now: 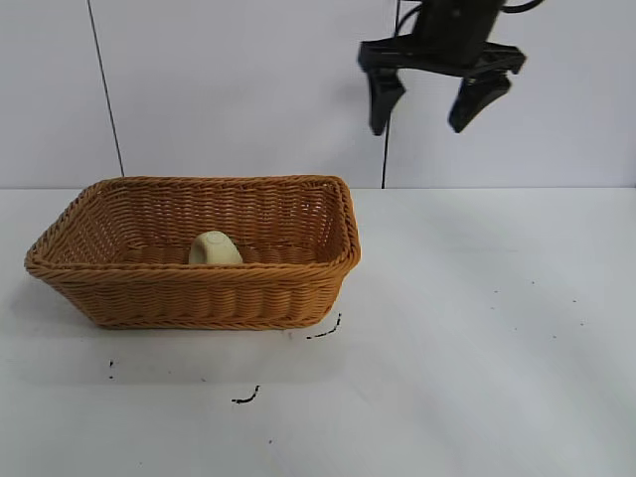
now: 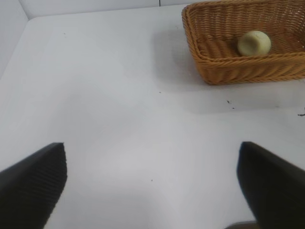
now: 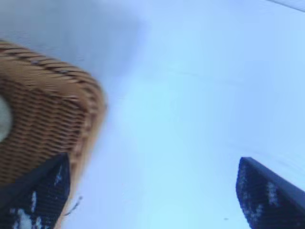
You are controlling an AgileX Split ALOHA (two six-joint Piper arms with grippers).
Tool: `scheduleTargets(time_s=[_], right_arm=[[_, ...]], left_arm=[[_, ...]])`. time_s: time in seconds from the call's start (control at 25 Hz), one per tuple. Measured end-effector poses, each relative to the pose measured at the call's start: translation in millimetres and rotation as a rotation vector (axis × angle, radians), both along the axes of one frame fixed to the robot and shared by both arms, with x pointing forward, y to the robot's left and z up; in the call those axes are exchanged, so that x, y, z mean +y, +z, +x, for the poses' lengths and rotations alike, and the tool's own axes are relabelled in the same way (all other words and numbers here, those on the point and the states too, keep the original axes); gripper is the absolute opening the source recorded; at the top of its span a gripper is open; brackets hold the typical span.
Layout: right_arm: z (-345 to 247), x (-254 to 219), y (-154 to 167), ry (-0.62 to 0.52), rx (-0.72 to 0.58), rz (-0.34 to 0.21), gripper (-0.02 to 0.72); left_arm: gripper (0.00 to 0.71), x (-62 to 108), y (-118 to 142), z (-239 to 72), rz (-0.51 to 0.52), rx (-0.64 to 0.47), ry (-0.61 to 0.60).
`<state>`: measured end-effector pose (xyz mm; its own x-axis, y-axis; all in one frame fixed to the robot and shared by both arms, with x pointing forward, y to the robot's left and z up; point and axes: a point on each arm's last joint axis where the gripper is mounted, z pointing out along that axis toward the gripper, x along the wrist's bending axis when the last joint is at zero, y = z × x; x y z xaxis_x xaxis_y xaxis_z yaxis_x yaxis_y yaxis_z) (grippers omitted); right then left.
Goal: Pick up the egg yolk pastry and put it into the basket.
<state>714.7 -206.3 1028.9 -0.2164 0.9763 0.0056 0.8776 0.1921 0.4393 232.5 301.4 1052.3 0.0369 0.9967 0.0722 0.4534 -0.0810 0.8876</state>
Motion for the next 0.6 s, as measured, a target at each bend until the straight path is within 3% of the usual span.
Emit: scheduleTargets(time_s=[0.28, 0.6], right_arm=[[1.0, -83.9, -3.5, -0.155, 0.094, -0.019, 0.676], [-5.3, -88.7, -5.5, -0.161, 0.168, -0.009, 0.676]], left_arm=[[0.697, 0.0, 0.0, 0.0, 0.000, 0.000, 0.000], [0.697, 0.0, 0.0, 0.0, 0.000, 0.000, 0.000]])
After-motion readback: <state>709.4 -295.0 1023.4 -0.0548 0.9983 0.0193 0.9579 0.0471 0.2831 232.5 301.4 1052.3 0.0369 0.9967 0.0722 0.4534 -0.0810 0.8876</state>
